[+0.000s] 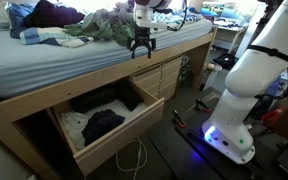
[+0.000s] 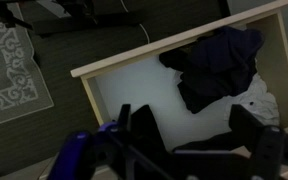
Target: Remove the grey clothing from the bed and place it in the open drawer
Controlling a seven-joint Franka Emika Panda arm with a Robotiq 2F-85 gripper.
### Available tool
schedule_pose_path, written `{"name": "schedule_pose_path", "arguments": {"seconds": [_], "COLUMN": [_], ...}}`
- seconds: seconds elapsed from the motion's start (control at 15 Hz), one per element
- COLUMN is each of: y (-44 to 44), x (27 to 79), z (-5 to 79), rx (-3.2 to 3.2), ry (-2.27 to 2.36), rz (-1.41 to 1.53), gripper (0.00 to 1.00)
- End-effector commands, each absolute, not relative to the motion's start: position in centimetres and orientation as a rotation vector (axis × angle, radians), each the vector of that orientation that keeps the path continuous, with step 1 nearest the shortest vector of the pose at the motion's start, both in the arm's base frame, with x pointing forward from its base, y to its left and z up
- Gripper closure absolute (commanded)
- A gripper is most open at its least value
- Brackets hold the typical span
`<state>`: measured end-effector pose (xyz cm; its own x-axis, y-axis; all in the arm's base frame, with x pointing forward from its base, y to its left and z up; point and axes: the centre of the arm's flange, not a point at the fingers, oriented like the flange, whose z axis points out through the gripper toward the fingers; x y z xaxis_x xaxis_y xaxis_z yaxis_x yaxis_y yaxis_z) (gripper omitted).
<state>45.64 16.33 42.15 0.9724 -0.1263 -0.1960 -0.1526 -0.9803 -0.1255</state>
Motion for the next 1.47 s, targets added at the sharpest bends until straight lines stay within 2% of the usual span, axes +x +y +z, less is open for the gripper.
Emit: {"name": "schedule_pose_path", "arguments": {"seconds": [0.0, 0.93, 1.2, 1.4], "y": [16.3, 15.5, 15.9, 16.1], "x": [45.6, 45.1, 45.1, 46.2], "z": [42.2, 45.8, 48.8, 51.3], "rx": [-2.981, -2.97, -2.975, -2.921], "ry": [0.212, 0.278, 0.296, 0.316], "rz": [0.283, 0.191, 0.086, -0.177], "gripper": [0.0, 0.0, 0.0, 0.0]}}
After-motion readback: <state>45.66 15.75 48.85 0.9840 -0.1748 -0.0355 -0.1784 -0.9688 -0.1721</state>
